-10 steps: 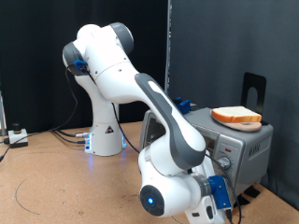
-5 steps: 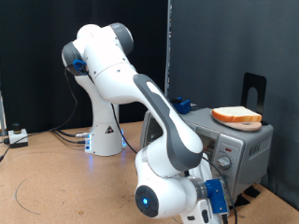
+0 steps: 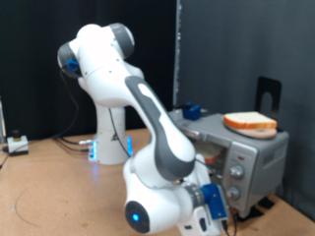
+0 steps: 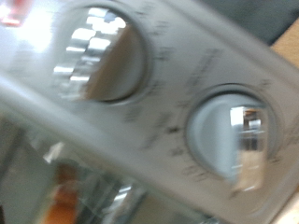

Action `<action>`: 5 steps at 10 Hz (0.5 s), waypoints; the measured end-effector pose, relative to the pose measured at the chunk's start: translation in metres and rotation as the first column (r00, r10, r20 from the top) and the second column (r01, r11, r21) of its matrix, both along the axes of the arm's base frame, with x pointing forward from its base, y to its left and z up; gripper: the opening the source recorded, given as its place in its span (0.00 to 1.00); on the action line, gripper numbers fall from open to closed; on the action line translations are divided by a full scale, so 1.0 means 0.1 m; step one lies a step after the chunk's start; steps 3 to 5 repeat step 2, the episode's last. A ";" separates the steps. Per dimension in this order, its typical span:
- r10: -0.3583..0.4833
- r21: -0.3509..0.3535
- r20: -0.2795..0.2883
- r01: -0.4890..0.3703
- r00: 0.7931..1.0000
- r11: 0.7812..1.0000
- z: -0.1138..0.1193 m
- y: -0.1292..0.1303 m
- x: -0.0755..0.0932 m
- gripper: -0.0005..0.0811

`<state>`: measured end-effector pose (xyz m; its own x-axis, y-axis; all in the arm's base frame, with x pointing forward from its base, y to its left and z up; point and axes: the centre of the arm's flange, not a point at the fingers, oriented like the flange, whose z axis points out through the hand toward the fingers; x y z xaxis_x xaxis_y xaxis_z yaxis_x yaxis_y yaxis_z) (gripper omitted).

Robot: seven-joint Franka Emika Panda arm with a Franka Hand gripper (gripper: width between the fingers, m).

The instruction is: Make a piece of toast with the oven

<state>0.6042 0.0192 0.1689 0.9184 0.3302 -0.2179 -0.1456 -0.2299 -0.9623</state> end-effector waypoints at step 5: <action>0.017 -0.004 -0.054 -0.017 0.998 1.000 0.17 -0.26 -0.01 0.99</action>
